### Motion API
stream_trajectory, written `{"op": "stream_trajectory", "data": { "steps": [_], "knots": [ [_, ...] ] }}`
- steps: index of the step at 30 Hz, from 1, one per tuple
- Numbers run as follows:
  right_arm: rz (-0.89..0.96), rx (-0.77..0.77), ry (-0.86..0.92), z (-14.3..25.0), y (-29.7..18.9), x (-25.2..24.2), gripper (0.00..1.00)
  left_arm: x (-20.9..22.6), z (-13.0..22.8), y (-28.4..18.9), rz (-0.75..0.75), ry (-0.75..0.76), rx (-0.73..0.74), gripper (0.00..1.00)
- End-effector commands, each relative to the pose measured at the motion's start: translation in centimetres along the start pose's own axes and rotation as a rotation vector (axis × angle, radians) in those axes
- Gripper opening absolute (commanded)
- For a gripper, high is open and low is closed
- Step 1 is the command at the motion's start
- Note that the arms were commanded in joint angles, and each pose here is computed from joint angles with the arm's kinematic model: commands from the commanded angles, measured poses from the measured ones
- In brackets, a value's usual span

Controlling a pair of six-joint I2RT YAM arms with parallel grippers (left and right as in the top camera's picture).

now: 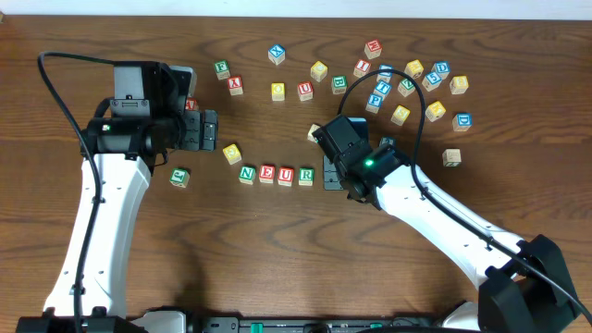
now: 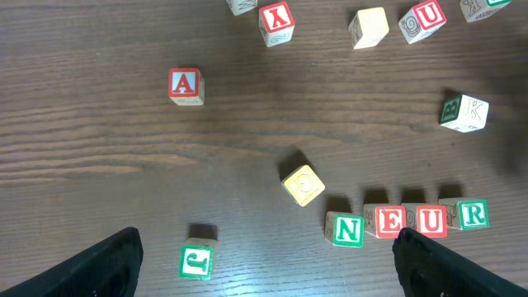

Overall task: Spell out NEURIPS
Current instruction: 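Carry the red I block down to the right of the R block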

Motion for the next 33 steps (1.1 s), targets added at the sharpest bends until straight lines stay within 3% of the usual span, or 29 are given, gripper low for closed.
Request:
{"op": "stream_trajectory", "data": {
  "steps": [1,33],
  "knots": [
    [-0.006,-0.003,0.014,0.2,-0.2,0.1,0.11,0.1,-0.6,-0.5,-0.004,0.003,-0.022,0.96],
    [0.026,0.039,0.001,1.5,4.3,0.3,0.13,0.1,-0.6,-0.5,-0.004,0.003,-0.022,0.96]
  ]
}}
Point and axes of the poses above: each gripper's point midway between its finger pads, its own y axis out along the fingers, its own x axis along the line the jaws close on, z = x × y, the point moved 8 cm from there along -y, back along the fingers, and after that the axes turned 2 degrees about y, right-handed, at the moved point
